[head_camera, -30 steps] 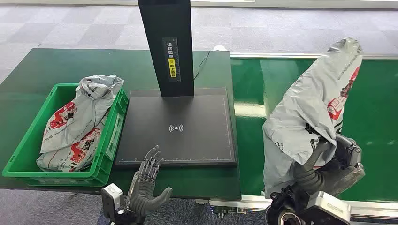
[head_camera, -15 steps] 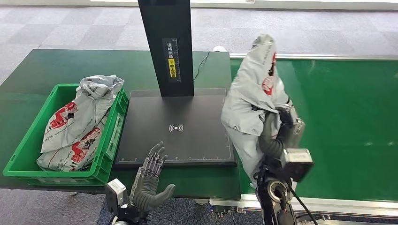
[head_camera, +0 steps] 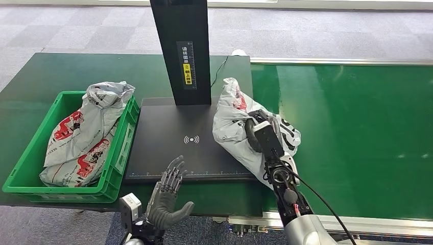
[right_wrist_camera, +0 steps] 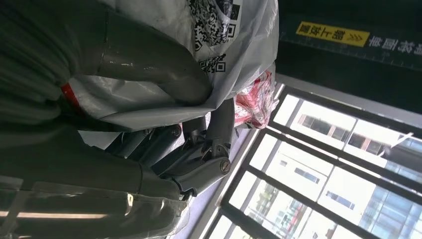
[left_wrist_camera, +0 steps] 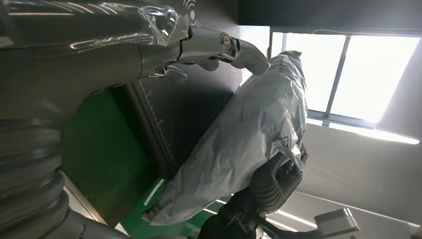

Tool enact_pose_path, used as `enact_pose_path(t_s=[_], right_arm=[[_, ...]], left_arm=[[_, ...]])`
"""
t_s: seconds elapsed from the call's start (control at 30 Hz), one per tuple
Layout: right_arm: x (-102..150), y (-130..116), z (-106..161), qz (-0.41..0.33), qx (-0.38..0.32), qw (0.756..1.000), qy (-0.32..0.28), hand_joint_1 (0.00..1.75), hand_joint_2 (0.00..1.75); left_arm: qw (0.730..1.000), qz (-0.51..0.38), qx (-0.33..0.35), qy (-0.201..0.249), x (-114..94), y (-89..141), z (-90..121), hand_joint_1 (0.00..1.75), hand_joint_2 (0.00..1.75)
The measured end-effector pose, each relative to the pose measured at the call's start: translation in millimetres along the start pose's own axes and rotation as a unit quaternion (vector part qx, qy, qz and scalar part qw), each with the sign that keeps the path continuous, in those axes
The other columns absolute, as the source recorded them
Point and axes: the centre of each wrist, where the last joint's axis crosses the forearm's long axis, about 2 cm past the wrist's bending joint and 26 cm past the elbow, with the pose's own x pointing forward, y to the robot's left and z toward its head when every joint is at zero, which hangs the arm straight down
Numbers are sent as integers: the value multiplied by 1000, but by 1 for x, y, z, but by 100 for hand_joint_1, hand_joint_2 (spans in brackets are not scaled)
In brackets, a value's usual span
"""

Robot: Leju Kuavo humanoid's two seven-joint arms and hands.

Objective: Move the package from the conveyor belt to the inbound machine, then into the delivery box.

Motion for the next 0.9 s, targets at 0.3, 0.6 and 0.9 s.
enact_pose_path(t_s=[0.3,0.6,0.9], right_arm=[[13,7,-22,-112,64,990,-58,175,175],[65,15,-79,-142,101,982,-73,175,175],[104,47,-110,-170,191,965,-66,175,175]], left_arm=[[1000,3,-3,2,-6,2,-2,0,175],[1000,-1,-2,0,-5,6,-6,0,175],[1000,-15,10,-15,1,13,-12,0,175]])
